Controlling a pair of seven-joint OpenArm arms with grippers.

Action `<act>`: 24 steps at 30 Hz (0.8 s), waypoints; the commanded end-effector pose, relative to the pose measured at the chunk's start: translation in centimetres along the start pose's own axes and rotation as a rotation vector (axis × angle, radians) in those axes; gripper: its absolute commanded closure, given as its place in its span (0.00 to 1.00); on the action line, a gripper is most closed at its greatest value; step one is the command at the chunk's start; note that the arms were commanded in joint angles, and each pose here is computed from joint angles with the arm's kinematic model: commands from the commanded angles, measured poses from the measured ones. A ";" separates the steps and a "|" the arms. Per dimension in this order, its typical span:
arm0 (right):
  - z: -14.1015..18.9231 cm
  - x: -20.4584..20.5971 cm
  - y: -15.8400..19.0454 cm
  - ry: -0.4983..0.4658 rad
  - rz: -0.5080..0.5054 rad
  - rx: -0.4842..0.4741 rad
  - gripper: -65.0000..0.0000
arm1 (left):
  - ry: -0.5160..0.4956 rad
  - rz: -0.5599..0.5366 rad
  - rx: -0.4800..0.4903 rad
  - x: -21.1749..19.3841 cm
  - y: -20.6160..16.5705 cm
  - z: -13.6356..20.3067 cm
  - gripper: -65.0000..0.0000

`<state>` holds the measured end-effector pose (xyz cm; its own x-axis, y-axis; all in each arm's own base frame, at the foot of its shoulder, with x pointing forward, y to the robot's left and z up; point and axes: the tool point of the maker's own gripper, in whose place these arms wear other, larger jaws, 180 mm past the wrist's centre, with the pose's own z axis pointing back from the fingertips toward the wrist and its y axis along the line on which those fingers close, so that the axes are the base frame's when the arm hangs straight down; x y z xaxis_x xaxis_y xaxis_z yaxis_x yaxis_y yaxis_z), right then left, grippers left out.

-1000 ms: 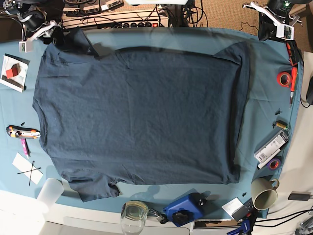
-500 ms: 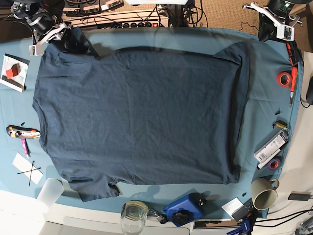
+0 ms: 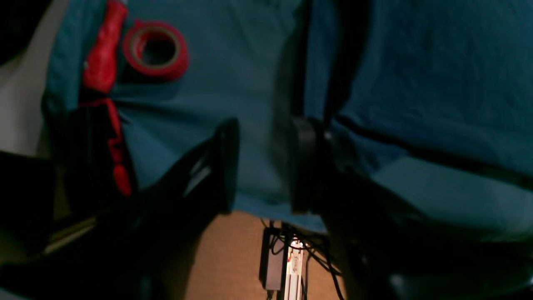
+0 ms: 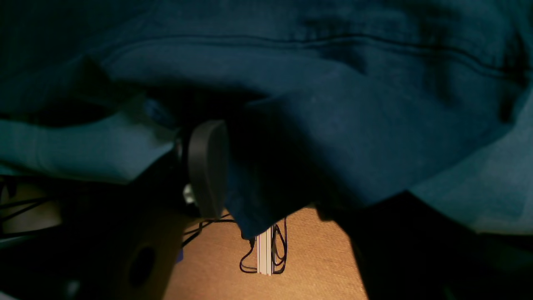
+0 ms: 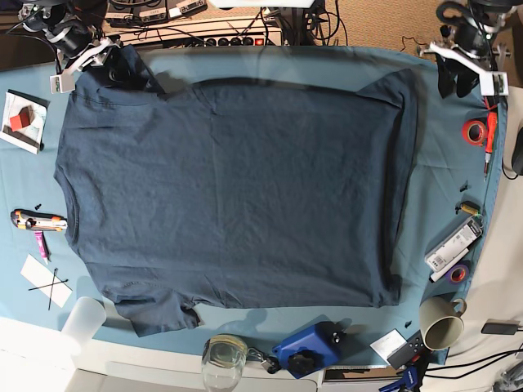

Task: Fold the T-shirt properly
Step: 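Move the left gripper to the other shoulder corner and grasp it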

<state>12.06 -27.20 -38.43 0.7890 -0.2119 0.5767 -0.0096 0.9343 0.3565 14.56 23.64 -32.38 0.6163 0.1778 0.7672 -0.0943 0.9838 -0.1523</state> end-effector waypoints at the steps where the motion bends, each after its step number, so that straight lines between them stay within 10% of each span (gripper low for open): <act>1: 0.3 -0.6 -0.3 0.041 0.018 -0.012 0.52 | -0.021 -0.009 -0.004 0.7 0.1 0.0 0.68; 24: 0.4 -1.5 -0.3 0.096 0.020 -0.014 0.52 | 0.172 0.253 -0.287 -5.1 -1.8 -5.1 0.60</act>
<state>11.71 -26.96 -38.60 0.8083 -0.1986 0.5543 -0.0179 0.9327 0.3602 15.67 20.59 -39.47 0.7272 0.3857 0.5679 -0.0525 0.8561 -0.5142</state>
